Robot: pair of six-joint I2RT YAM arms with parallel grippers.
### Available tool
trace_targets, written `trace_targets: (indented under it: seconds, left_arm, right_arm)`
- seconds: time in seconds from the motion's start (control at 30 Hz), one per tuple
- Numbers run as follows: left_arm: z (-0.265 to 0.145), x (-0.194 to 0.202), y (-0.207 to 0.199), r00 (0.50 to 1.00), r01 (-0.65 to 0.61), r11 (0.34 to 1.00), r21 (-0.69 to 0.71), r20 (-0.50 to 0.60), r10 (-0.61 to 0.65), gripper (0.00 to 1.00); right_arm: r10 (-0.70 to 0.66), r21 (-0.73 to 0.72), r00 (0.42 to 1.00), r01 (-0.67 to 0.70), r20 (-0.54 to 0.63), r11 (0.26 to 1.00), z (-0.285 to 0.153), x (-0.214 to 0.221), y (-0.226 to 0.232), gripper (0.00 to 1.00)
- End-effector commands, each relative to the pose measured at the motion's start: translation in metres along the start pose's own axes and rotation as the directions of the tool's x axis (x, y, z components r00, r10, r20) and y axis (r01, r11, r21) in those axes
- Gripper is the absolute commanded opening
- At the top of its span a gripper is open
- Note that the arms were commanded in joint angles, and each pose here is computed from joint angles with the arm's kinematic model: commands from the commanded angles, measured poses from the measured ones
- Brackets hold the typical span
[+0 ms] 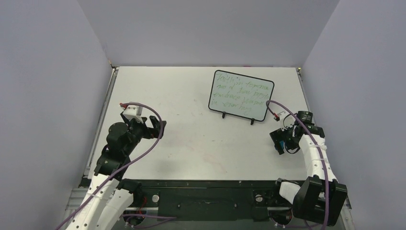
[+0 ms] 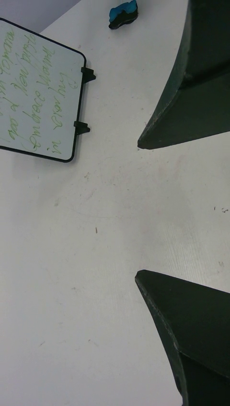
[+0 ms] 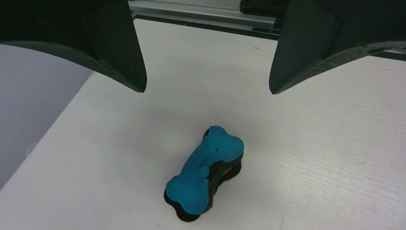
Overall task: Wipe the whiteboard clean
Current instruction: Pick up the whiteboard eraser from the center of the board.
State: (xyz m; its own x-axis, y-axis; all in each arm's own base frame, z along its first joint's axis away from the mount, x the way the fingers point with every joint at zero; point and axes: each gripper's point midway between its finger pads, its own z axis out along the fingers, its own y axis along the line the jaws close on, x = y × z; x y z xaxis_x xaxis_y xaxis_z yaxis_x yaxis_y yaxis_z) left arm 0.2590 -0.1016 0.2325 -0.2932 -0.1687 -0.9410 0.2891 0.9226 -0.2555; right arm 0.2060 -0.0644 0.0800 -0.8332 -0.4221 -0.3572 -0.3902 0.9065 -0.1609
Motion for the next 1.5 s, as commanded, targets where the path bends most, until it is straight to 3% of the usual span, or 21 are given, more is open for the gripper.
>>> trace_targets:
  seconds: [0.0,0.17,0.27,0.77,1.13,1.27,1.4,1.47]
  left_arm:
    - [-0.001,-0.010,-0.007,0.999,-0.030,0.999,0.027,0.045,0.028,0.98]
    - [-0.004,-0.010,-0.009,0.998,-0.045,0.998,0.033,0.053,0.044,0.98]
    - [-0.005,-0.012,-0.010,0.997,-0.048,0.998,0.035,0.063,0.046,0.98]
    - [-0.006,-0.014,-0.014,0.996,-0.059,0.997,0.055,0.071,0.055,0.98]
    - [-0.008,-0.013,-0.027,0.996,-0.066,0.989,0.133,0.070,0.057,0.98]
    - [-0.009,-0.016,-0.038,0.996,-0.054,0.980,0.192,0.078,0.039,0.98]
    - [0.000,-0.020,-0.055,0.993,0.044,0.952,0.303,0.089,-0.075,0.98]
    - [0.008,-0.029,-0.066,0.974,0.159,0.917,0.367,0.094,-0.207,0.98]
  right_arm:
    - [0.092,0.043,0.995,-0.093,0.031,0.995,0.011,-0.021,-0.011,0.92]
    - [0.238,0.019,0.970,-0.239,0.039,0.971,0.029,-0.041,-0.019,0.66]
    - [0.283,-0.029,0.959,-0.283,0.019,0.959,0.042,-0.042,-0.015,0.58]
    - [0.363,-0.030,0.929,-0.366,-0.074,0.930,0.073,-0.038,-0.018,0.33]
    - [0.321,-0.043,0.941,-0.327,-0.104,0.944,0.077,-0.038,-0.011,0.11]
    - [0.260,-0.086,0.964,-0.264,-0.052,0.961,0.067,-0.054,-0.004,0.04]
    - [0.144,-0.194,0.988,-0.132,0.049,0.972,0.043,-0.077,0.018,0.02]
    - [0.075,-0.254,0.990,-0.042,0.121,0.966,0.029,-0.089,0.033,0.01]
